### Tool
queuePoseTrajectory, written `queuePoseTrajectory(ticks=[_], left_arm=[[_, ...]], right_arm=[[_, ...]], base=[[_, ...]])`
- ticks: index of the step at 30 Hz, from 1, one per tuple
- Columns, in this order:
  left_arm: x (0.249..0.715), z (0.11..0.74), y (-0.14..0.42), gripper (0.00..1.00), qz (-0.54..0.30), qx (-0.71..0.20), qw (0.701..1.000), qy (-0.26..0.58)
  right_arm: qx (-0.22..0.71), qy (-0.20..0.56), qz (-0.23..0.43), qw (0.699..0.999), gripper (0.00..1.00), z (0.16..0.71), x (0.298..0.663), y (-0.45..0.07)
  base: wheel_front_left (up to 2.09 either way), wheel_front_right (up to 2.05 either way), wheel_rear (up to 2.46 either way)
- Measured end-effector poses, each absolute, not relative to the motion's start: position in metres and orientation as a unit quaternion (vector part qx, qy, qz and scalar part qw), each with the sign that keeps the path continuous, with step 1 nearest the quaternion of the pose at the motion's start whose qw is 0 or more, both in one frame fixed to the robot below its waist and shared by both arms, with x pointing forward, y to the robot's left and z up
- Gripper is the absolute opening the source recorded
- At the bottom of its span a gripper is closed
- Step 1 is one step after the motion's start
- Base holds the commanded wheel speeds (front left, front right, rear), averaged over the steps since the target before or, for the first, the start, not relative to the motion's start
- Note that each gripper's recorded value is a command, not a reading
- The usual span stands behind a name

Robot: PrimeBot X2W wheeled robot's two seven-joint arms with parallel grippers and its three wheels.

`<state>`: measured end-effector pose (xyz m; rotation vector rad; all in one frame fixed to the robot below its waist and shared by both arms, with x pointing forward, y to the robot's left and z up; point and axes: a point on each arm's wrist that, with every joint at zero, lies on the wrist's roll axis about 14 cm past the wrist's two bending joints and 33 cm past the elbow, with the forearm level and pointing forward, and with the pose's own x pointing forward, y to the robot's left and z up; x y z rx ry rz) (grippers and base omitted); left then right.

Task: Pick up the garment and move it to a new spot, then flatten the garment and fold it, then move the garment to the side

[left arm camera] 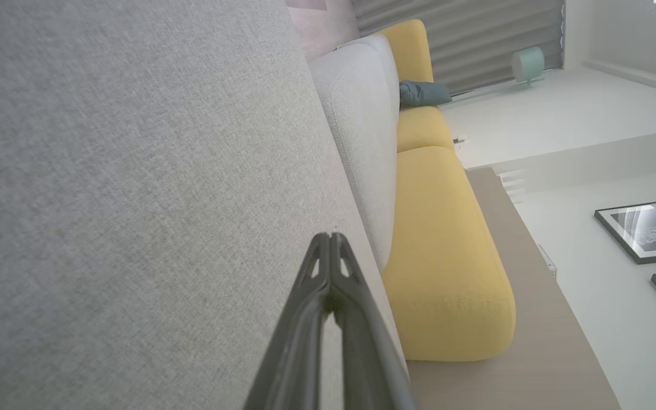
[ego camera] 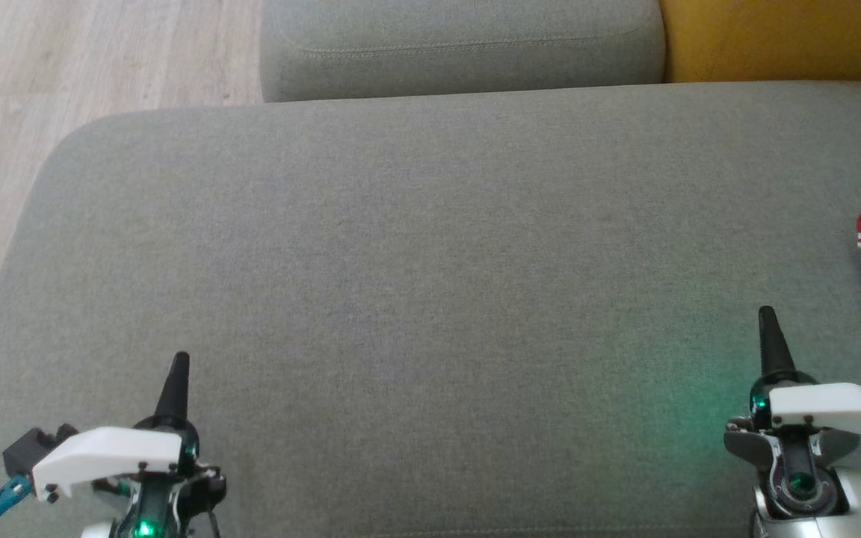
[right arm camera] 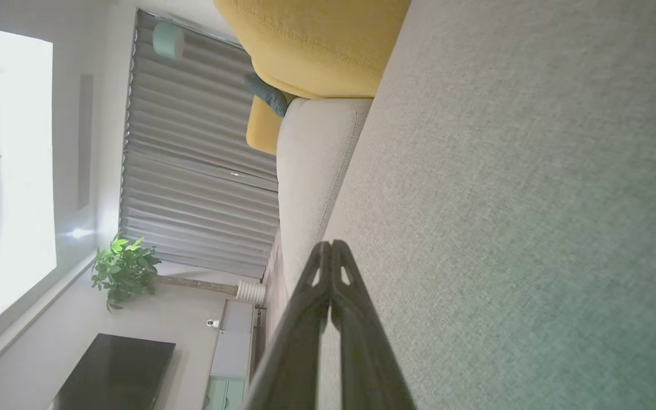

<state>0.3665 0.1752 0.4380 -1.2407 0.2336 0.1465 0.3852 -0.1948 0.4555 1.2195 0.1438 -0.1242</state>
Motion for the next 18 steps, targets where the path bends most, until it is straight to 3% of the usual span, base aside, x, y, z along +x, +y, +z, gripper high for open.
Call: queuePoseTrajectory(ticks=[18], left_arm=[[0.370,0.455,0.179,0.00,0.049,-0.655,0.750,0.080]], right_arm=[[0.648,0.039,-0.049,0.759,0.00,0.472,0.383,-0.201]], base=[[0.00,0.00,0.00]])
